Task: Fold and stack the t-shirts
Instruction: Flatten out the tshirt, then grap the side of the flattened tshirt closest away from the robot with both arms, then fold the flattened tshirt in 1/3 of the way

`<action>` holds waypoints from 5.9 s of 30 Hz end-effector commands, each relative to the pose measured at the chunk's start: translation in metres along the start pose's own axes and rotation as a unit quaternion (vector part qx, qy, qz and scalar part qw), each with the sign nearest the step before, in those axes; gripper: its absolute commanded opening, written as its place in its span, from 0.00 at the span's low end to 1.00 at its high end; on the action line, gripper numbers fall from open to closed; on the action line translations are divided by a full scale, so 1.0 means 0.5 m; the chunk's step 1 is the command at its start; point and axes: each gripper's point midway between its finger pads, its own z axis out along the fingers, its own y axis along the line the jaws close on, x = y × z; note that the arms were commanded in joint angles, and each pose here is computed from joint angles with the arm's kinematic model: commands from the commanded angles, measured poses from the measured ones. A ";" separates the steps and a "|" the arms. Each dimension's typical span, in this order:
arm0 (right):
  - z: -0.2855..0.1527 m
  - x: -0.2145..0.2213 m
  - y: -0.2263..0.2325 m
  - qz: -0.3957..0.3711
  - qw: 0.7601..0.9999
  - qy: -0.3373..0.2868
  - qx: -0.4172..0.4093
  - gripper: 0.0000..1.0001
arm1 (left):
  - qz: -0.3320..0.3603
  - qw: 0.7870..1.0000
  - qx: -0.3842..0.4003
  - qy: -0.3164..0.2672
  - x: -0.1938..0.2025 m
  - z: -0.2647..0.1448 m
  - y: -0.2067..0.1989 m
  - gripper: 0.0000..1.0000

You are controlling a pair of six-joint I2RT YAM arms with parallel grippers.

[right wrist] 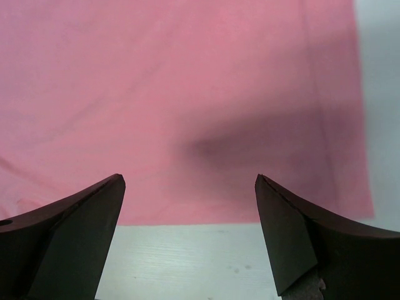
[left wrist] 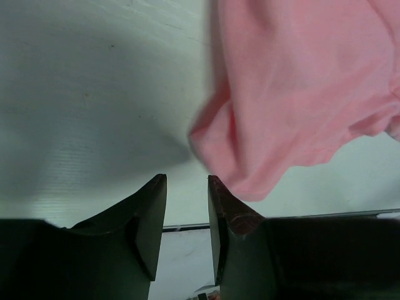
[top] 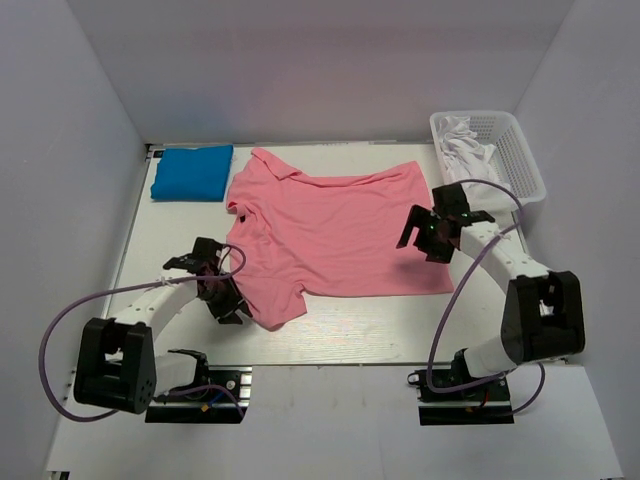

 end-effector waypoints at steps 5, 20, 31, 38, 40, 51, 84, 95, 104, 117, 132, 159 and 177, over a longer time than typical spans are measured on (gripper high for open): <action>-0.042 -0.005 -0.057 0.043 0.999 -0.028 0.017 0.90 | 0.014 1.000 -0.008 -0.006 -0.010 0.037 0.000 0.43; -0.075 0.036 -0.146 0.063 0.997 -0.020 0.047 0.90 | 0.050 0.998 0.013 -0.022 -0.028 0.058 -0.043 0.43; -0.078 0.049 -0.180 0.079 0.995 -0.013 0.051 0.90 | 0.055 0.996 -0.061 -0.030 -0.042 0.008 -0.032 0.00; -0.079 0.095 -0.216 0.096 0.991 0.029 0.091 0.90 | 0.038 0.985 -0.158 0.060 0.024 -0.025 0.038 0.00; -0.078 0.094 -0.216 0.100 0.991 0.020 0.088 0.90 | 0.034 0.981 -0.175 0.078 0.044 -0.026 0.060 0.00; -0.041 0.119 -0.219 0.142 0.986 0.035 0.079 0.90 | 0.031 0.967 -0.216 0.132 0.078 -0.022 0.097 0.00; 0.004 0.192 -0.196 0.195 0.977 0.077 0.034 0.70 | -0.024 0.984 -0.138 0.112 0.110 0.020 0.057 0.47; 0.017 0.192 -0.211 0.195 0.977 0.070 0.047 0.00 | -0.023 0.987 -0.132 0.091 0.082 0.009 0.025 0.00; -0.027 0.140 -0.180 0.170 0.984 0.049 0.025 0.00 | 0.051 0.990 0.017 0.134 0.063 -0.047 -0.123 0.00; -0.047 0.011 -0.125 0.148 0.988 0.029 -0.013 0.00 | 0.091 0.990 0.074 0.079 -0.100 -0.108 -0.298 0.00; -0.044 -0.025 -0.135 0.098 0.992 0.071 0.023 0.00 | 0.051 0.985 0.096 -0.130 -0.330 -0.249 -0.323 0.00; 0.019 -0.176 -0.066 -0.004 0.995 0.084 0.049 0.00 | 0.034 0.965 0.099 -0.241 -0.460 -0.241 -0.309 0.00; 0.040 -0.246 -0.005 -0.030 0.997 0.046 0.045 0.00 | 0.016 0.972 0.070 -0.222 -0.462 -0.190 -0.266 0.00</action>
